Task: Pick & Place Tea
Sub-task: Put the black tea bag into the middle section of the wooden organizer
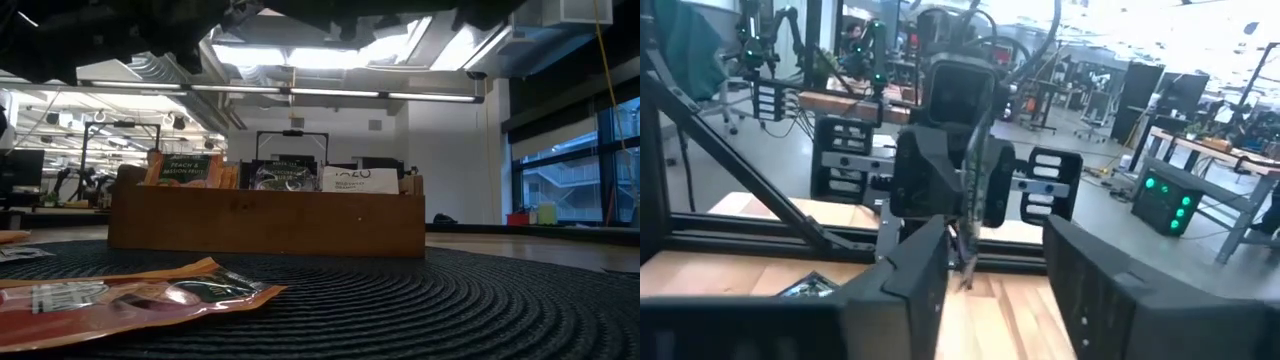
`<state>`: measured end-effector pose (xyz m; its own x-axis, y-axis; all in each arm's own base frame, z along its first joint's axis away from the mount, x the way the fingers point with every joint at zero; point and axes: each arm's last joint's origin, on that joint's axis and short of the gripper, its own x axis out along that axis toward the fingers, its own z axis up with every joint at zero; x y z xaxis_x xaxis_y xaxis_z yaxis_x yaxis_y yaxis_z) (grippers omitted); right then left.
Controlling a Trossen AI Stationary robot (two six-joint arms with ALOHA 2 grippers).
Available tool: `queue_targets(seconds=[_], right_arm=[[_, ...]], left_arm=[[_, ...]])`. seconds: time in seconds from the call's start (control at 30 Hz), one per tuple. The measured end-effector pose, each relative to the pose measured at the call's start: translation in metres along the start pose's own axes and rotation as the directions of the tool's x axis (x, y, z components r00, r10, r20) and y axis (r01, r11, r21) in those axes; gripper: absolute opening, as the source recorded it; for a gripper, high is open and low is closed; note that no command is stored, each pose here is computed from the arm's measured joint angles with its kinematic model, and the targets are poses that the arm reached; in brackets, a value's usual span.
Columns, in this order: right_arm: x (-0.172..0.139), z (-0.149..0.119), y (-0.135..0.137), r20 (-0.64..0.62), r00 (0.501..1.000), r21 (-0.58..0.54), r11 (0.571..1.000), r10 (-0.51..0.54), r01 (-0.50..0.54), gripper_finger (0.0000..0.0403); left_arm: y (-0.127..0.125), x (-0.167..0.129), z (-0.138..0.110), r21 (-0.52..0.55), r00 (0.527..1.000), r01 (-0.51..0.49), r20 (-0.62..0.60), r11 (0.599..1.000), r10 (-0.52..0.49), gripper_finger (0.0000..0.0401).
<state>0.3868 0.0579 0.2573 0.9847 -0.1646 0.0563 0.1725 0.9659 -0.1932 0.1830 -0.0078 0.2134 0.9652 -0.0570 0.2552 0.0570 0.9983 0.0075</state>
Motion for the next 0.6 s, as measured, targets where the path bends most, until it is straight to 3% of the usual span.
queue_targets(seconds=[0.13,0.33,0.6], right_arm=[[0.0015,-0.0024,-0.0031,-0.024,1.0,0.005,1.0,-0.004,0.005,0.0119],[0.0014,-0.0029,-0.0027,-0.029,1.0,-0.014,1.0,-0.001,0.0,0.0016],[-0.0009,-0.0049,-0.0009,-0.083,0.997,-0.026,1.0,0.012,-0.015,0.0005]], left_arm=[[0.0,0.0,0.0,0.001,1.0,0.0,0.0,1.0,0.0,0.0015],[0.0016,0.0001,0.0001,0.028,0.999,-0.038,-0.001,0.999,0.038,0.0028],[0.0028,-0.0003,-0.0058,0.024,0.995,-0.081,-0.063,0.996,0.082,0.0059]])
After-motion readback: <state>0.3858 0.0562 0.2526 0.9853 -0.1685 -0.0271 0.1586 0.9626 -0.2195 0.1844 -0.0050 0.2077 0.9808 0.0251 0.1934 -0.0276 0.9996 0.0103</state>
